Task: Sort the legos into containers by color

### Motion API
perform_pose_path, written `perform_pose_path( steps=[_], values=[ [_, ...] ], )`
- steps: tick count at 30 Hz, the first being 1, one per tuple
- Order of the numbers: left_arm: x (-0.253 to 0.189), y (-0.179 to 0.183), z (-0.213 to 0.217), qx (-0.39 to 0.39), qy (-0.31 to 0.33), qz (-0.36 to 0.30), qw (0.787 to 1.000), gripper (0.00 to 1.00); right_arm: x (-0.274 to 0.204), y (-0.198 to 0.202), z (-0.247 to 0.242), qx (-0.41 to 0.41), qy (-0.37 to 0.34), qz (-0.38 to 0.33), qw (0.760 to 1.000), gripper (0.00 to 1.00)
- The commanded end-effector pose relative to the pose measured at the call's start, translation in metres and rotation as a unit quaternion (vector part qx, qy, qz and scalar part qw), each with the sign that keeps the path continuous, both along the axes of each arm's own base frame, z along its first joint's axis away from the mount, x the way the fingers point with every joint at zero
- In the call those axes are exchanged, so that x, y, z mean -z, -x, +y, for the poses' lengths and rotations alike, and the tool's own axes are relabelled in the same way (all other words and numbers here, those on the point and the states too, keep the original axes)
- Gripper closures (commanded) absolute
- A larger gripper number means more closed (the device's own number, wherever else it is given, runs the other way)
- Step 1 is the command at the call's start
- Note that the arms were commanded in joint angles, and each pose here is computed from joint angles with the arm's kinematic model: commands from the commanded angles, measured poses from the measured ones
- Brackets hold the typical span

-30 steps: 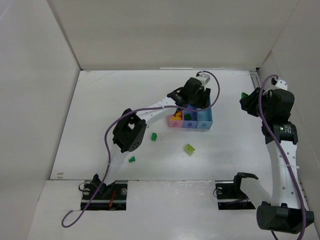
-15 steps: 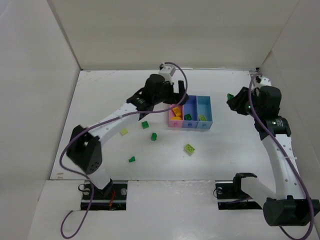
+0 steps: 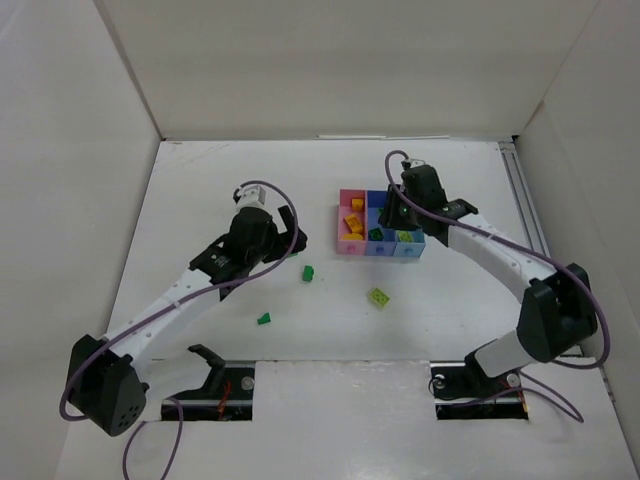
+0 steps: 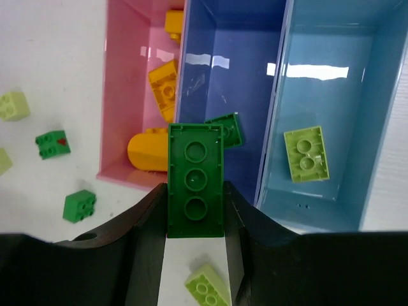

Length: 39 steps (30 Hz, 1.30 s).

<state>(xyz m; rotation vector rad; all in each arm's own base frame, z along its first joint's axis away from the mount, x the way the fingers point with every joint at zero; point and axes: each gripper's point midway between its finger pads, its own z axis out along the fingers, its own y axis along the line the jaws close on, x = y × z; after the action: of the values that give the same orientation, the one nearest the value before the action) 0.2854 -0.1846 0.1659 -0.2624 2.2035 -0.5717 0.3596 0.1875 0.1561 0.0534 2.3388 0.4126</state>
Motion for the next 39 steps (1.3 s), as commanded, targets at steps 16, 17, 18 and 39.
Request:
perform_pose_path(
  steps=[16, 17, 18, 39],
  values=[
    [0.010, 0.015, 0.026, -0.062, 0.002, 0.031, 0.998, 0.00, -0.024, -0.033, 0.016, 0.056, 0.052, -0.054, 0.996, 0.36],
    [0.012, 0.017, 0.027, -0.062, -0.001, 0.035, 0.997, 0.00, -0.028, -0.030, 0.019, 0.050, 0.056, -0.062, 0.995, 0.36],
    [0.012, 0.017, 0.027, -0.066, 0.004, 0.036, 0.997, 0.00, -0.033, -0.029, 0.026, 0.037, 0.058, -0.068, 0.995, 0.36],
    [0.064, 0.052, 0.066, -0.151, 0.020, 0.144, 0.978, 0.00, 0.083, 0.143, 0.028, -0.154, 0.130, 0.080, 0.976, 0.13]
  ],
)
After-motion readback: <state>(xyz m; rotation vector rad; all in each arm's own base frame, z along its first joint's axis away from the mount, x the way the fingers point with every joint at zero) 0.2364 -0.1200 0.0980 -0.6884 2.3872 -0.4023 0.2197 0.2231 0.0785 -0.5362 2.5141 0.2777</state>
